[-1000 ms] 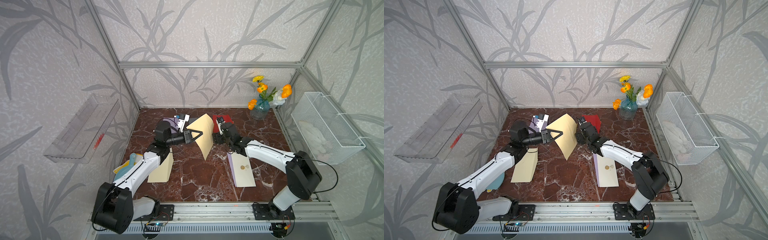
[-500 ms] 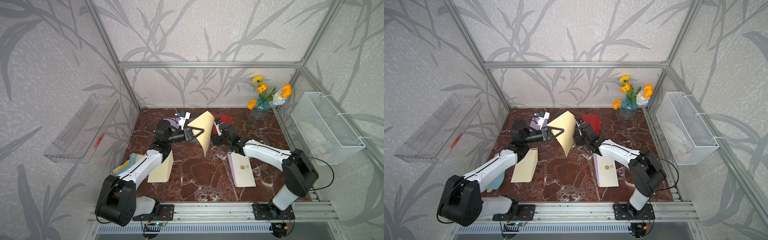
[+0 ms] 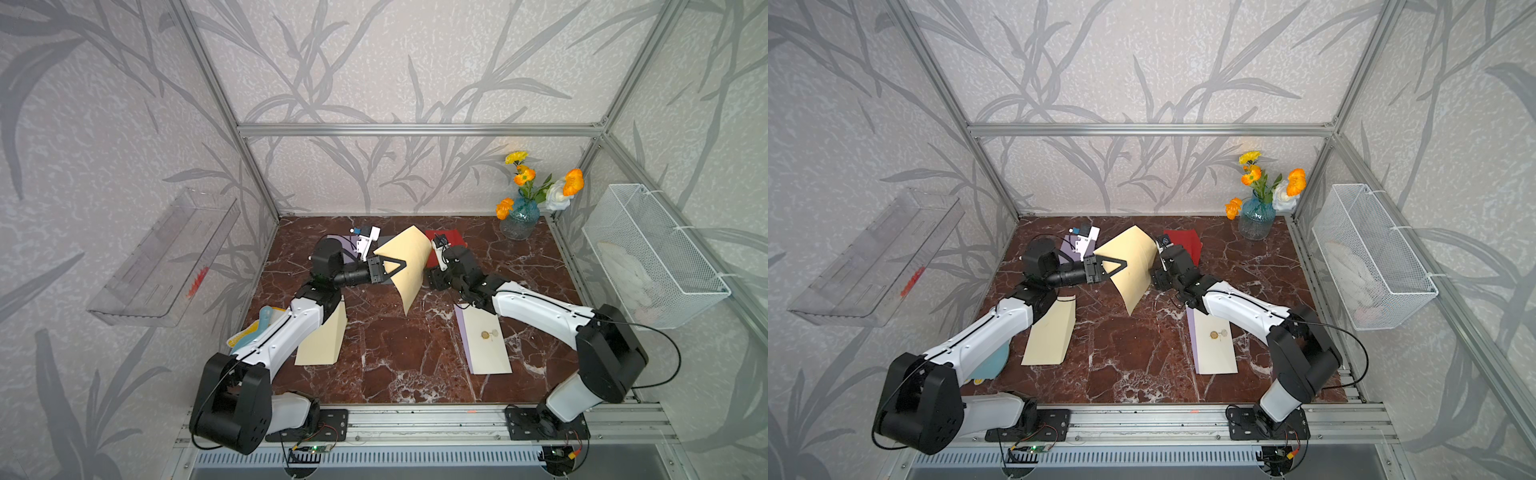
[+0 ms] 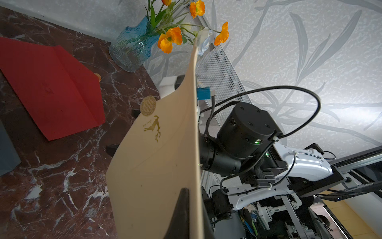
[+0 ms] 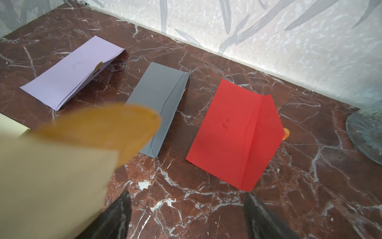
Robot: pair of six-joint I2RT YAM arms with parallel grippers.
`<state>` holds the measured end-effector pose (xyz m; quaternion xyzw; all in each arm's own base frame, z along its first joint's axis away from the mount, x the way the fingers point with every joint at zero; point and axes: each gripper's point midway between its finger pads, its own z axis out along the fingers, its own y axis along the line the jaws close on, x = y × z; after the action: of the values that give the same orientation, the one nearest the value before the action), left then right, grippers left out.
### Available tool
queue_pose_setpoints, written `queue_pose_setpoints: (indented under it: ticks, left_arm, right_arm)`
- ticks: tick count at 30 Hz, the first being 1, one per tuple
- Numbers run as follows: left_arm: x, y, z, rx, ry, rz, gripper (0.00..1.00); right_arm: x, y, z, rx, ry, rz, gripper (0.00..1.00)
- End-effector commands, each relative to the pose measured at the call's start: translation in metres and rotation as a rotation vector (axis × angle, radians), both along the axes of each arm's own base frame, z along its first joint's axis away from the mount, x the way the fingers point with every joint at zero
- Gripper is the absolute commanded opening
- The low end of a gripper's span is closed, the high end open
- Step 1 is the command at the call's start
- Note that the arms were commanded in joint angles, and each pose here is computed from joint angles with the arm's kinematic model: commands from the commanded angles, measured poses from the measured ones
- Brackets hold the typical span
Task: Open the envelope
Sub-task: Open the envelope flap on the envelope.
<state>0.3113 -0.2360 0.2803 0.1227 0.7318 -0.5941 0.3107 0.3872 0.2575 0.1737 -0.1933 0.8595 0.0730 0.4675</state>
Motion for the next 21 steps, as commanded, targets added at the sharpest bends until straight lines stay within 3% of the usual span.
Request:
queue_pose_setpoints:
  ticks: [1, 9, 16, 21]
  left_arm:
    - [0.004, 0.007, 0.013, 0.023, -0.05, 0.028, 0.0]
    - [0.008, 0.017, 0.012, 0.025, -0.031, 0.05, 0.0]
    - [0.002, 0.018, 0.014, 0.016, -0.015, 0.029, 0.0]
    - [-0.006, 0.022, 0.015, 0.022, -0.019, 0.016, 0.0]
  right_arm:
    - [-0.008, -0.016, 0.022, -0.003, -0.045, -0.032, 0.85]
    - [-0.037, -0.032, 0.04, 0.051, -0.049, -0.014, 0.87]
    - [-0.064, -0.009, 0.047, 0.296, 0.062, 0.183, 0.87]
    - [-0.071, -0.004, 0.055, 0.4, 0.084, 0.246, 0.87]
